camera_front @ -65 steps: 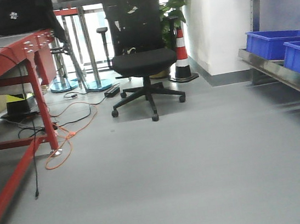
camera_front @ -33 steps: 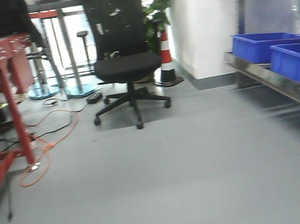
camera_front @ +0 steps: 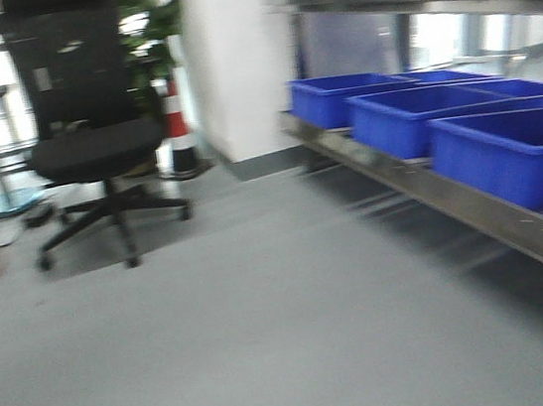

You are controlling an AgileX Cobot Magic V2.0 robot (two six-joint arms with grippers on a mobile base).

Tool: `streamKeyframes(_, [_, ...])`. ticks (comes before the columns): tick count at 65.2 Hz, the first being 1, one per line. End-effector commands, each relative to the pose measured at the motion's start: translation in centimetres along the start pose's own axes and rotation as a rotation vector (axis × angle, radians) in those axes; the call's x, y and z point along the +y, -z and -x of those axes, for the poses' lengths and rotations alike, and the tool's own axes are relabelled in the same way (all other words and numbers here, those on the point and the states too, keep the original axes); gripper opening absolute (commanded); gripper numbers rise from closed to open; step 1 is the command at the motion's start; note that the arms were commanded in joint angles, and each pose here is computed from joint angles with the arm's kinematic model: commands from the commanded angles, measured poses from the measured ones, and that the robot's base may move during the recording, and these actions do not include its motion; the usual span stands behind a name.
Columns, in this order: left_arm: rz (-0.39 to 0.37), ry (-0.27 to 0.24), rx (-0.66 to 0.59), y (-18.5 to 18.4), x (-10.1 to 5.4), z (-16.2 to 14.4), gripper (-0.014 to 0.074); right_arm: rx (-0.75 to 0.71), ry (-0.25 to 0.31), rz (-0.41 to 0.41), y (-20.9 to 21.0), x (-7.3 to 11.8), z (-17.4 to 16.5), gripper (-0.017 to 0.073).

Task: Stack two boxes on right shelf middle
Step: 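Turn and drive the base toward the steel shelf with blue bins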

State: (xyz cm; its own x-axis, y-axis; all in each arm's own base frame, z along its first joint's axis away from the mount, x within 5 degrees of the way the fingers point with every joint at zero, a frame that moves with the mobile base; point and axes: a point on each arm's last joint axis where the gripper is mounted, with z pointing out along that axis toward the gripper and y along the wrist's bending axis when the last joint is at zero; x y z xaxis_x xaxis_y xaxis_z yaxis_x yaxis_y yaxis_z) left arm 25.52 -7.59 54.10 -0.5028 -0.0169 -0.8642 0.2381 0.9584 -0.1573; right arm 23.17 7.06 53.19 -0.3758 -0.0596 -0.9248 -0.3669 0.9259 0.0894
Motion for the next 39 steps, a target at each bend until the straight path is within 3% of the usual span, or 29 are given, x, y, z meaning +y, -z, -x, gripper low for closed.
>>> streamKeyframes(1, [0.036,-0.013,-0.062,0.82,0.37,0.58,-0.0111,-0.087,0.034,-0.040,1.09,-0.32,0.90,-0.0153])
streamKeyframes(39, [0.054,-0.020,-0.064,0.83,0.53,0.60,-0.0111,-0.087,0.034,-0.040,1.09,-0.32,0.90,-0.0153])
